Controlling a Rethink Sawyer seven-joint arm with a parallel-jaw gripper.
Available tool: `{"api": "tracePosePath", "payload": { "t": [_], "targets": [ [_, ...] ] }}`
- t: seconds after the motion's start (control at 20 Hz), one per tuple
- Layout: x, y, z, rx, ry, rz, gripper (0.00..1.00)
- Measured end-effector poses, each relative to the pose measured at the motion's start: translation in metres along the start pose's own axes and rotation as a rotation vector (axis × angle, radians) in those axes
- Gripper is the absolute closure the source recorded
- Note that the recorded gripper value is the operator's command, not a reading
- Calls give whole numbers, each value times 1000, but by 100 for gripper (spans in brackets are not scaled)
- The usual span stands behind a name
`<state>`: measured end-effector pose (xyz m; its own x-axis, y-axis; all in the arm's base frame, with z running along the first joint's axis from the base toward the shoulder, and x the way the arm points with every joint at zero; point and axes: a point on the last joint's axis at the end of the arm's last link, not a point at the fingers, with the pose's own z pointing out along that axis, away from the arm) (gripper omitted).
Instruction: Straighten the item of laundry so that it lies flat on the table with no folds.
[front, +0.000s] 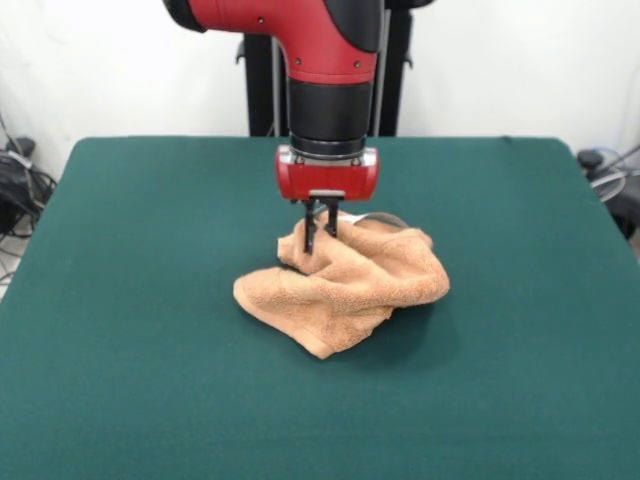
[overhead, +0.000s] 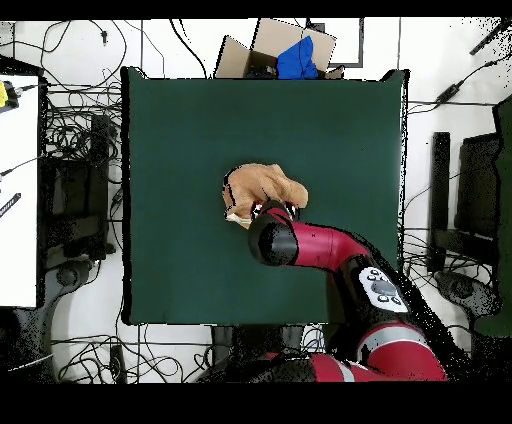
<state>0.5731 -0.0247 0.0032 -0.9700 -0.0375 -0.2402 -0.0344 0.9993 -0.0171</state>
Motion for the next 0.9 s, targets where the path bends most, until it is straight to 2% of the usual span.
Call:
{"api": "tracePosePath", "payload": {
  "t": [0.05, 0.1, 0.65, 0.9],
  "targets": [
    [0, 0, 0, 0, 0, 0, 100],
    [0, 0, 0, 0, 0, 0, 0],
    [1, 0, 0, -1, 2, 0, 0],
    [10, 4, -1, -8, 17, 0, 0]
  ]
}}
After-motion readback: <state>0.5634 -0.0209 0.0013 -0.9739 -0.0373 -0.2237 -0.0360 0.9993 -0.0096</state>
